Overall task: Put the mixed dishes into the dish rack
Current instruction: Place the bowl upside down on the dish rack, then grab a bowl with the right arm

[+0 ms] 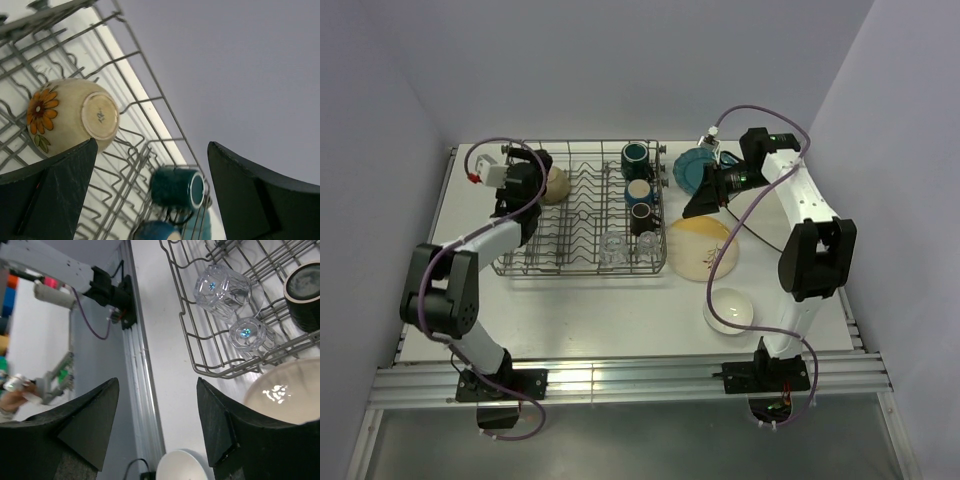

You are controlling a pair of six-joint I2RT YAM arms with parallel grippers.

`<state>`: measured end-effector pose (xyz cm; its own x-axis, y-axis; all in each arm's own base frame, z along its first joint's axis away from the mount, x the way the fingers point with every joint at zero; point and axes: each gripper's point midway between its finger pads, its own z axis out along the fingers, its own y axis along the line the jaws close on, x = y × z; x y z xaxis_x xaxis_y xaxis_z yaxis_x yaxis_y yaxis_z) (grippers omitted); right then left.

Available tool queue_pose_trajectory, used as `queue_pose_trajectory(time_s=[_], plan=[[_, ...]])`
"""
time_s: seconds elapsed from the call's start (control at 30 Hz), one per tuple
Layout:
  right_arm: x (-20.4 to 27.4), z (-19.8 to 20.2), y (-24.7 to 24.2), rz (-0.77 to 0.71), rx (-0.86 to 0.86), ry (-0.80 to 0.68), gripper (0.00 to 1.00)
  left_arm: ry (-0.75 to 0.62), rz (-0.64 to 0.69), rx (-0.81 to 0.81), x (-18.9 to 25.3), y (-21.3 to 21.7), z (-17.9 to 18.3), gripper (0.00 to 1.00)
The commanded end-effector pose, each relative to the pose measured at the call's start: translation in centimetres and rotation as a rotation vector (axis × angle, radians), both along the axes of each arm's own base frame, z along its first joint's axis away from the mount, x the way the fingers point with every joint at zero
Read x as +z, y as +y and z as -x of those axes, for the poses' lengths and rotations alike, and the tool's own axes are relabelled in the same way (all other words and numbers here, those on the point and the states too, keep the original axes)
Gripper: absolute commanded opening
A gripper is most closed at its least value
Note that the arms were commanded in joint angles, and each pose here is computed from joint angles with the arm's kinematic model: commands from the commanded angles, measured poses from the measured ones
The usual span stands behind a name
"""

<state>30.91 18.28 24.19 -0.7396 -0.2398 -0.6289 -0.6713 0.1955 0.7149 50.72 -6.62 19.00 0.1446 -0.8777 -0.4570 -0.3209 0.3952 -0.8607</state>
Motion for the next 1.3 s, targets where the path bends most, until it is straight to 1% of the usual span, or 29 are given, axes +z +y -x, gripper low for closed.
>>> queue_pose_trajectory(time_s=[0.0, 0.03, 0.07, 0.1, 0.13, 0.17, 0.2, 0.23, 0.27, 0.3, 0.33, 0.37, 0.4, 0.43, 0.47, 0.5, 0.53, 0.6, 0.63, 0.67, 0.73, 0.8, 0.83, 0.87, 0.93, 1.07, 1.1, 1.23, 1.27], plan=[[2.1, 2.2, -0.2, 0.025, 0.050, -0.128, 0.72, -0.118, -0.179, -0.163, 5.6, -1.6, 1.8, 0.99], [2.3, 2.3, -0.3, 0.032, 0.070, -0.194, 0.73, -0.107, -0.231, -0.193, 5.5, -1.7, 2.5, 0.99], [2.2, 2.4, -0.3, 0.042, 0.082, -0.229, 0.75, -0.098, -0.329, -0.226, 5.8, -1.7, 3.1, 0.99], [1.8, 2.5, -0.5, 0.073, 0.098, -0.261, 0.75, -0.142, -0.378, -0.288, 7.7, -2.4, 4.2, 0.99], [1.9, 2.7, -0.6, 0.092, 0.113, -0.305, 0.75, -0.142, -0.448, -0.340, 7.8, -2.8, 5.0, 0.99], [1.7, 2.7, -0.8, 0.112, 0.137, -0.366, 0.75, -0.161, -0.550, -0.389, 9.3, -2.9, 6.5, 0.99], [1.2, 3.0, -0.8, 0.133, 0.162, -0.395, 0.75, -0.177, -0.581, -0.462, 9.7, -3.8, 7.7, 0.99], [1.0, 3.2, -1.4, 0.170, 0.200, -0.490, 0.75, -0.163, -0.619, -0.496, 9.1, -3.9, 8.8, 0.99], [0.6, 3.4, -1.7, 0.188, 0.226, -0.538, 0.74, -0.211, -0.679, -0.508, 11.1, -3.7, 10.7, 0.99], [-0.5, 4.2, -1.9, 0.200, 0.261, -0.561, 0.74, -0.188, -0.696, -0.554, 10.4, -3.8, 12.0, 0.99], [-0.6, 4.6, -2.5, 0.227, 0.321, -0.689, 0.74, -0.169, -0.712, -0.572, 9.7, -3.7, 13.1, 0.99], [-2.0, 5.6, -2.9, 0.238, 0.362, -0.703, 0.74, -0.210, -0.727, -0.558, 11.5, -3.2, 14.9, 0.99], [-2.6, 6.0, -3.3, 0.249, 0.402, -0.751, 0.74, -0.171, -0.725, -0.574, 10.6, -3.0, 16.0, 0.99], [-2.6, 6.5, -3.5, 0.256, 0.464, -0.866, 0.75, -0.156, -0.719, -0.578, 10.2, -2.7, 16.9, 0.99], [-3.6, 6.9, -4.3, 0.299, 0.511, -0.890, 0.75, -0.179, -0.693, -0.568, 11.2, -2.5, 18.3, 0.99], [-5.2, 7.9, -4.9, 0.313, 0.554, -0.881, 0.76, -0.139, -0.676, -0.586, 10.3, -2.4, 19.2, 0.99], [-5.6, 8.2, -5.2, 0.329, 0.602, -0.924, 0.75, -0.130, -0.651, -0.630, 9.6, -3.0, 20.1, 0.99], [-7.8, 9.2, -6.8, 0.401, 0.667, -0.874, 0.74, -0.156, -0.627, -0.683, 9.8, -3.7, 21.9, 0.99], [-8.4, 9.5, -7.3, 0.420, 0.685, -0.862, 0.73, -0.133, -0.594, -0.731, 8.7, -4.3, 22.7, 0.99], [-9.5, 10.1, -8.3, 0.462, 0.721, -0.829, 0.72, -0.143, -0.579, -0.745, 8.9, -4.5, 23.5, 0.99], [-10.4, 10.7, -9.2, 0.498, 0.760, -0.818, 0.71, -0.104, -0.532, -0.762, 7.7, -4.6, 24.3, 0.99], [-11.7, 11.2, -10.1, 0.542, 0.781, -0.793, 0.69, -0.110, -0.511, -0.766, 7.6, -4.6, 25.3, 0.99], [-12.1, 10.8, -10.3, 0.569, 0.769, -0.802, 0.68, -0.092, -0.491, -0.771, 6.8, -4.6, 25.7, 0.99], [-12.9, 11.3, -10.6, 0.582, 0.777, -0.781, 0.68, -0.113, -0.484, -0.769, 7.3, -4.6, 26.4, 0.99], [-13.9, 10.9, -11.4, 0.637, 0.771, -0.773, 0.66, -0.113, -0.469, -0.758, 7.0, -4.3, 27.0, 0.99], [-15.4, 11.2, -12.1, 0.680, 0.768, -0.726, 0.62, -0.132, -0.467, -0.715, 7.1, -3.4, 28.6, 0.99], [-15.7, 11.2, -12.1, 0.689, 0.750, -0.706, 0.61, -0.118, -0.464, -0.707, 6.7, -3.2, 28.8, 0.99], [-16.9, 10.1, -11.7, 0.737, 0.703, -0.699, 0.55, -0.140, -0.451, -0.682, 7.0, -2.8, 29.5, 0.99], [-17.1, 9.3, -11.5, 0.754, 0.686, -0.720, 0.54, -0.151, -0.450, -0.674, 7.3, -2.7, 29.6, 0.99]])
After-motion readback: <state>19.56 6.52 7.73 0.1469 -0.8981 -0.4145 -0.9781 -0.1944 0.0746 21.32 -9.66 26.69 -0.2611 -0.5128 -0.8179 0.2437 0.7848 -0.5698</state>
